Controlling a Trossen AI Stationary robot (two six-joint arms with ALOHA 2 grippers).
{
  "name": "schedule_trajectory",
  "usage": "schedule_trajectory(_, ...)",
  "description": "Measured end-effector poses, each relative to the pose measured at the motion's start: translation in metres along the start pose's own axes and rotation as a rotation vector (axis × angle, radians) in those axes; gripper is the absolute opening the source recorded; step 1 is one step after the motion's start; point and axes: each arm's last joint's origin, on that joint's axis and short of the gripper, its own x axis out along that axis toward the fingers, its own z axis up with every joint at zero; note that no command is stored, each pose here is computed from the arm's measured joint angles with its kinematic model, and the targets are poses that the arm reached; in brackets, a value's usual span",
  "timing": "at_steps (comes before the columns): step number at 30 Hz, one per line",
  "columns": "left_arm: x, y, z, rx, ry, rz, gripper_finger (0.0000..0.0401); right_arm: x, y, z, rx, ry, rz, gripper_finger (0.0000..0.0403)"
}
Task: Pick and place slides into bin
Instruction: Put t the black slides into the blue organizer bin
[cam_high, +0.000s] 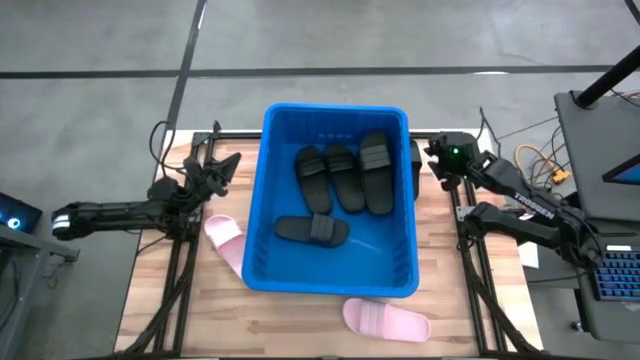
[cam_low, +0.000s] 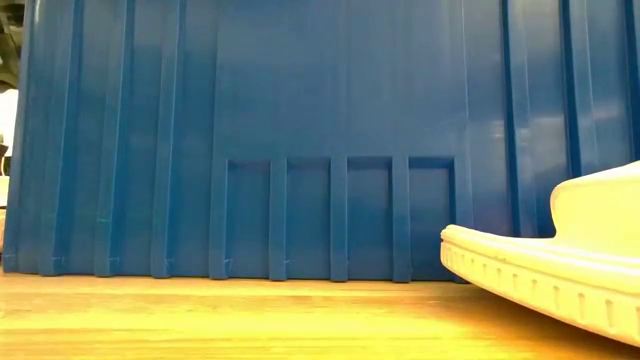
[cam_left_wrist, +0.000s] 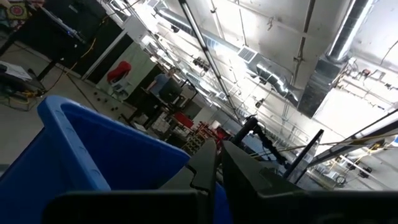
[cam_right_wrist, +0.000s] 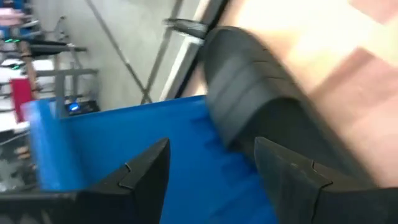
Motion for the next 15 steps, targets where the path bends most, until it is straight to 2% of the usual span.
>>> schedule_trajectory(2, 0.001, 0.000, -0.001, 0.004, 0.006, 0.004, 0.0011, 0.005, -0.007, -0.001, 0.012, 0.001, -0.012, 0.0223)
schedule_trajectory(7, 0.001, 0.001, -0.003, 0.009, 0.015, 0.010, 0.0011, 0.021, -0.013, -0.003, 0.040, 0.001, 0.063, 0.0223)
schedule_trajectory(10, 0.001, 0.001, -0.003, 0.007, 0.014, 0.010, 0.0011, 0.034, -0.020, -0.004, 0.044, 0.000, 0.062, 0.0223)
schedule_trajectory(15, 0.001, 0.001, -0.002, -0.023, 0.012, 0.009, 0.0011, 0.052, -0.029, -0.007, 0.117, 0.028, 0.076, 0.0223)
